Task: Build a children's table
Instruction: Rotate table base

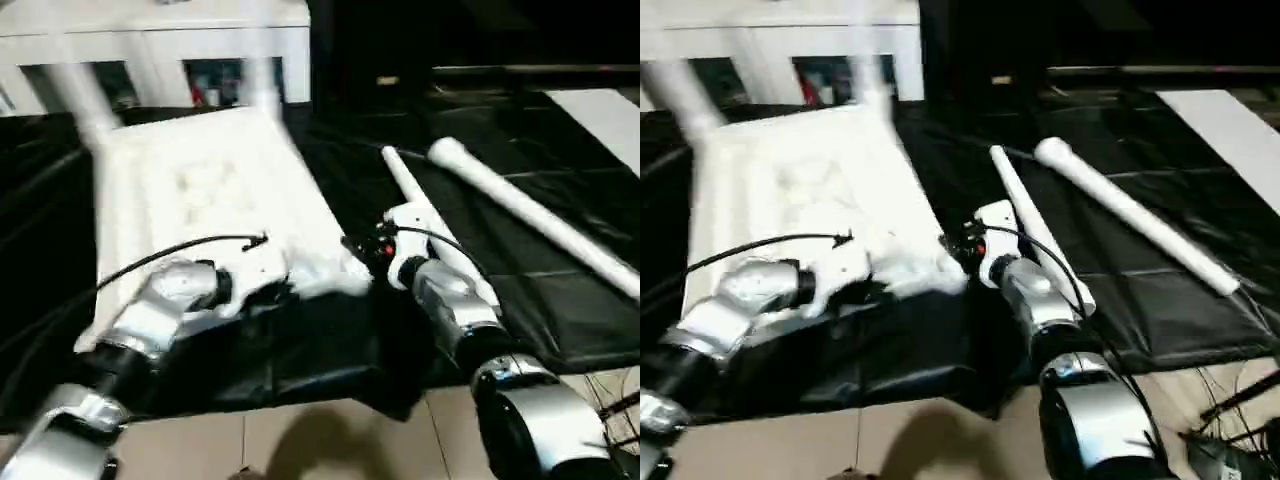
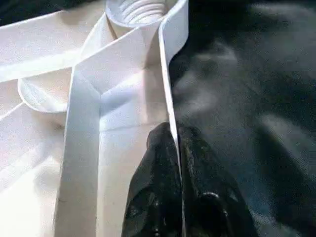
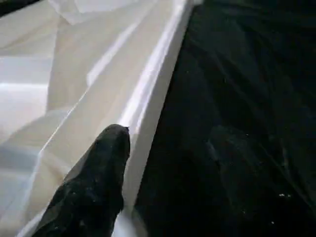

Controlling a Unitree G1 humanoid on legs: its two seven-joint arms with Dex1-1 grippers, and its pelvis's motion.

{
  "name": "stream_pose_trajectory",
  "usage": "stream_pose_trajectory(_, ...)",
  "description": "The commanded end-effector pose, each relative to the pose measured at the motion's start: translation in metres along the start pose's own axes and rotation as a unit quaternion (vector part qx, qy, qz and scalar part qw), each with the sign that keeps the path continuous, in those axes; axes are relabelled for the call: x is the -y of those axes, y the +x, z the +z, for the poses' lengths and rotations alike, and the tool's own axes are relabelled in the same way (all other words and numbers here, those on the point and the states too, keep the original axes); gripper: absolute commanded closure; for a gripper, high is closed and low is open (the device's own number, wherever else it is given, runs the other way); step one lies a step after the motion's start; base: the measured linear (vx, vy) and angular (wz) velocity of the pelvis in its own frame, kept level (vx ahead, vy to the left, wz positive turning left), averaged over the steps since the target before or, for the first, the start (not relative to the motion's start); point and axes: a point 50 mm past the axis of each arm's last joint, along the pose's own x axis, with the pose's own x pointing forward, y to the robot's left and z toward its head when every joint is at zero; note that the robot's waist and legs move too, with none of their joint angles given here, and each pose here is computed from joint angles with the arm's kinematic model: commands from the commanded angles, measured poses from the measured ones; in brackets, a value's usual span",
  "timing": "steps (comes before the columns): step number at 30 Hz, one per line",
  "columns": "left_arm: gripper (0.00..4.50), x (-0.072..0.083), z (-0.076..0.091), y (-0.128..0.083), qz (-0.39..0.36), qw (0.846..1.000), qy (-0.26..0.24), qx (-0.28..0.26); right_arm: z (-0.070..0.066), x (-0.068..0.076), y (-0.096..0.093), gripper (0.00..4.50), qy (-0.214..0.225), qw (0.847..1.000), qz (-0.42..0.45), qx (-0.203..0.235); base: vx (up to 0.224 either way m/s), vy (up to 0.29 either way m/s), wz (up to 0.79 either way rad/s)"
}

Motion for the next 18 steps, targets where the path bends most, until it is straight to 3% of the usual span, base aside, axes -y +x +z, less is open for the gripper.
stream_pose_trajectory(1, 4.5, 0.007, -0.01, 0.003, -0.032, 0.999, 0.022, -0.032, 0.0, 0.007, -0.007, 1.64, 0.009, 1.0, -0.014, 0.012, 0.0, 0.0, 0.0)
stream_pose_trajectory(10, 4.5, -0.007, -0.024, -0.018, 0.008, 0.997, 0.056, -0.045, -0.01, 0.008, -0.016, 1.64, 0.017, 1.0, -0.021, 0.014, 0.0, 0.0, 0.0)
stream_pose_trajectory(13, 4.5, -0.009, -0.024, -0.024, 0.009, 0.999, 0.044, -0.025, -0.01, 0.006, -0.017, 1.64, 0.021, 0.999, -0.021, 0.018, 0.0, 0.0, 0.0)
stream_pose_trajectory(15, 4.05, -0.009, -0.023, -0.028, -0.001, 0.999, 0.03, -0.014, -0.009, 0.004, -0.018, 1.75, 0.022, 0.999, -0.02, 0.02, 0.0, 0.0, 0.0)
stream_pose_trajectory(18, 3.89, -0.013, -0.018, -0.042, 0.011, 0.999, 0.03, 0.025, -0.002, 0.001, -0.018, 1.75, 0.027, 0.999, -0.019, 0.037, 0.0, 0.0, 0.0)
